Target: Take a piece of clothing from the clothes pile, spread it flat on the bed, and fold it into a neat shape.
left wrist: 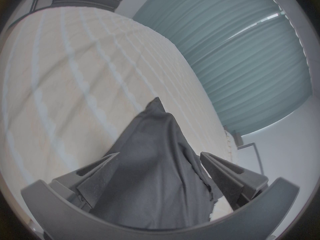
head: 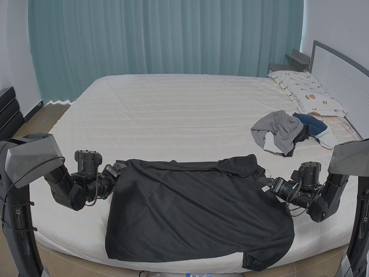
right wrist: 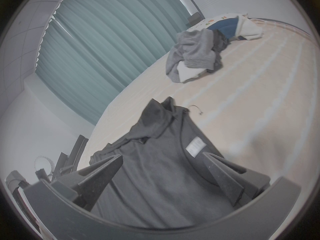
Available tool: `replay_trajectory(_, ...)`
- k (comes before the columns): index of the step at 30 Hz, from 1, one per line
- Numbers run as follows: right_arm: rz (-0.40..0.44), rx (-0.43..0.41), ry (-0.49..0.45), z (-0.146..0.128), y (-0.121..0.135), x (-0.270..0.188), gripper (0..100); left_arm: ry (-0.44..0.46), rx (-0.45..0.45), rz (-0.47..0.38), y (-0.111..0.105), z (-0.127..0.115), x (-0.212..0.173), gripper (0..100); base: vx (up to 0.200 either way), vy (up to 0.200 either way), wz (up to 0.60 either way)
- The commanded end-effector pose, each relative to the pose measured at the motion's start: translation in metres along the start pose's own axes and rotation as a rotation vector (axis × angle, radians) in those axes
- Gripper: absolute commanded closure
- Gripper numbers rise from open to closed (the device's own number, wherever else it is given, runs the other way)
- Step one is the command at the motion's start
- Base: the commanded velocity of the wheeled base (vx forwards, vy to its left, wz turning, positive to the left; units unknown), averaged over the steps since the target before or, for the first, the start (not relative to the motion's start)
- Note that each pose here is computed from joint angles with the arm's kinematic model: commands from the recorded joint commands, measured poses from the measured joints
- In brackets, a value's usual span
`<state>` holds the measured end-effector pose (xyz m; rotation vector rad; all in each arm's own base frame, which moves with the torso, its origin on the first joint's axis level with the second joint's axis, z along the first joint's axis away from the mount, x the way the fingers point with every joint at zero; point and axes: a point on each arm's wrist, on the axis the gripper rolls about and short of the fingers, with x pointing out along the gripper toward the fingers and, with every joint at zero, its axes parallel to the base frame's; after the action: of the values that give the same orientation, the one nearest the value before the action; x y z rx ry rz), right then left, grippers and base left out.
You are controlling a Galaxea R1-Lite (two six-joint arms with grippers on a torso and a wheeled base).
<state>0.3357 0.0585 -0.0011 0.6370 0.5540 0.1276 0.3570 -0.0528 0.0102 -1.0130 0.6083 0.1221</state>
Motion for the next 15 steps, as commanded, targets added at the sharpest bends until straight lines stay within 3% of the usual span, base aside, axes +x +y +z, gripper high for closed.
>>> replay_trajectory(1, 0.046, 0.007, 0.029, 0.000, 0.040, 0.042, 0, 0.030, -0.062, -0.081, -0.001, -0.023, -0.028, 0, 0.000, 0.000, 0.00)
replay_trajectory(7, -0.010, 0.025, 0.052, -0.013, 0.024, 0.079, 0, 0.021, -0.069, -0.080, 0.011, -0.025, -0.020, 0, 0.000, 0.000, 0.00)
replay_trajectory(15, -0.029, 0.073, 0.085, -0.007, 0.034, 0.100, 0, 0.016, -0.066, -0.099, 0.013, -0.028, -0.024, 0, 0.000, 0.000, 0.00)
